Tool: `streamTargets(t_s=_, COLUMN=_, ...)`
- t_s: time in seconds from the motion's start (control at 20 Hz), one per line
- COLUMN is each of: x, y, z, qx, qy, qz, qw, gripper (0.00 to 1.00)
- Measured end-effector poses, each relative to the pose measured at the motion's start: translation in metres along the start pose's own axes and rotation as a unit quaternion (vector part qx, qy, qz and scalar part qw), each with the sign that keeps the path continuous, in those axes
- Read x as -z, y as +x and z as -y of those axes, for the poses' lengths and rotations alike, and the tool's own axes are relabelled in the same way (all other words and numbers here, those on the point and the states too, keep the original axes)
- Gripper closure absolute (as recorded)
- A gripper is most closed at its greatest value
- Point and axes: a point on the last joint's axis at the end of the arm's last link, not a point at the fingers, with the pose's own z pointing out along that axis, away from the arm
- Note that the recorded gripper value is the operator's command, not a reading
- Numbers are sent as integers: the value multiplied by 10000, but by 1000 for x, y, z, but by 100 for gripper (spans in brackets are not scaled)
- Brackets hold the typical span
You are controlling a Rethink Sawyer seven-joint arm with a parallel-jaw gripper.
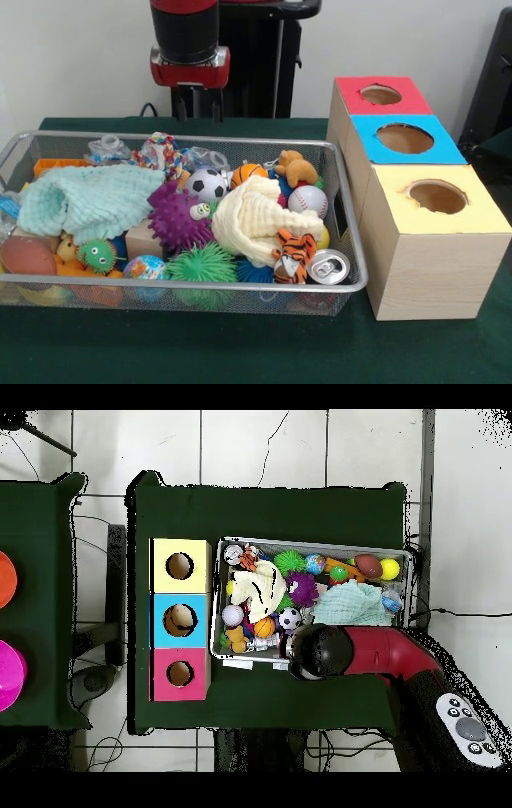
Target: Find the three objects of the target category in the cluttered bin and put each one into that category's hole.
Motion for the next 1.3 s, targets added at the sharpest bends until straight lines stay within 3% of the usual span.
streamTargets(t_s=0.65, x=-1, y=1, z=27, qx=-232, qy=-128, qz=-23, qw=9996, gripper=0)
streamTargets(t_s=1.0, x=-16, y=1, z=44, qx=-414, qy=-265, qz=-101, qw=9987, gripper=0)
streamTargets(t_s=1.3, x=-28, y=-4, z=52, qx=-376, qy=-244, qz=-89, qw=9990, gripper=0)
